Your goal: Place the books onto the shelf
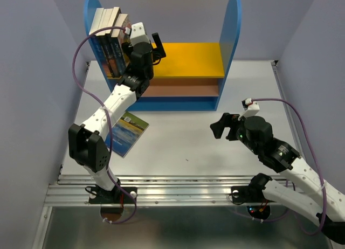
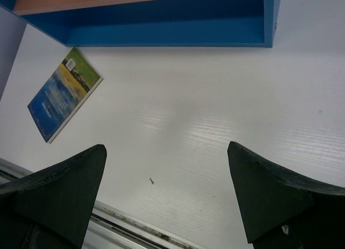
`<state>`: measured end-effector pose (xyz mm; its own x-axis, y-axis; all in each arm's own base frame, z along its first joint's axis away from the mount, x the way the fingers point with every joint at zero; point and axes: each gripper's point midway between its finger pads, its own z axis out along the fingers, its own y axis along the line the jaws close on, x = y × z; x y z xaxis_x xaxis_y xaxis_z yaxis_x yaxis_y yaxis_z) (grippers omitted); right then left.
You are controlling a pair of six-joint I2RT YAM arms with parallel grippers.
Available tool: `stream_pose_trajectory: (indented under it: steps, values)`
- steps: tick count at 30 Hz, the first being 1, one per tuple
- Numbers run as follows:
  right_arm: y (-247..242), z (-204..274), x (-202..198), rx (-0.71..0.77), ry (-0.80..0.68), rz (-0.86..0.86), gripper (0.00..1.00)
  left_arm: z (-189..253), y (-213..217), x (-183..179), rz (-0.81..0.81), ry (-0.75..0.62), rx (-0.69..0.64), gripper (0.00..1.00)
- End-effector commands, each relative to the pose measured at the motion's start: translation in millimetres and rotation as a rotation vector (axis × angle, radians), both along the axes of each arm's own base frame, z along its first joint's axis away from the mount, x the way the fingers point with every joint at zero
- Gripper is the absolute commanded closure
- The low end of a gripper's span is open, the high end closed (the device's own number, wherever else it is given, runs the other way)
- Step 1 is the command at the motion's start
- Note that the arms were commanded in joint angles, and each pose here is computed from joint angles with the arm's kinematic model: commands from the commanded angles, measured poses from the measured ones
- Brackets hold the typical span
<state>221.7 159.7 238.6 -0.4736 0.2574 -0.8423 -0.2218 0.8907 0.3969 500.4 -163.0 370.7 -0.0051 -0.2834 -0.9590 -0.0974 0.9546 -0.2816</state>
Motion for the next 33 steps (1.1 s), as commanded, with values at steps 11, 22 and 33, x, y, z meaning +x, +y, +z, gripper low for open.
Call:
stream_pose_trajectory:
  steps: [11,22,33]
  values:
    - [0.8,24.0,2.4,0.03,-0.048,-0.001,0.0,95.3,5.3,-46.4,-0.165,-0.217,-0.128,0.01]
    - [6.5,26.7,1.0,0.004,-0.061,0.05,0.0,152.6,-36.8,-145.6,-0.454,-0.36,-0.094,0.01]
    - [52.6,21.8,-24.1,0.018,-0.081,0.383,0.0,118.1,-19.6,-218.1,-0.506,-0.288,-0.211,0.01]
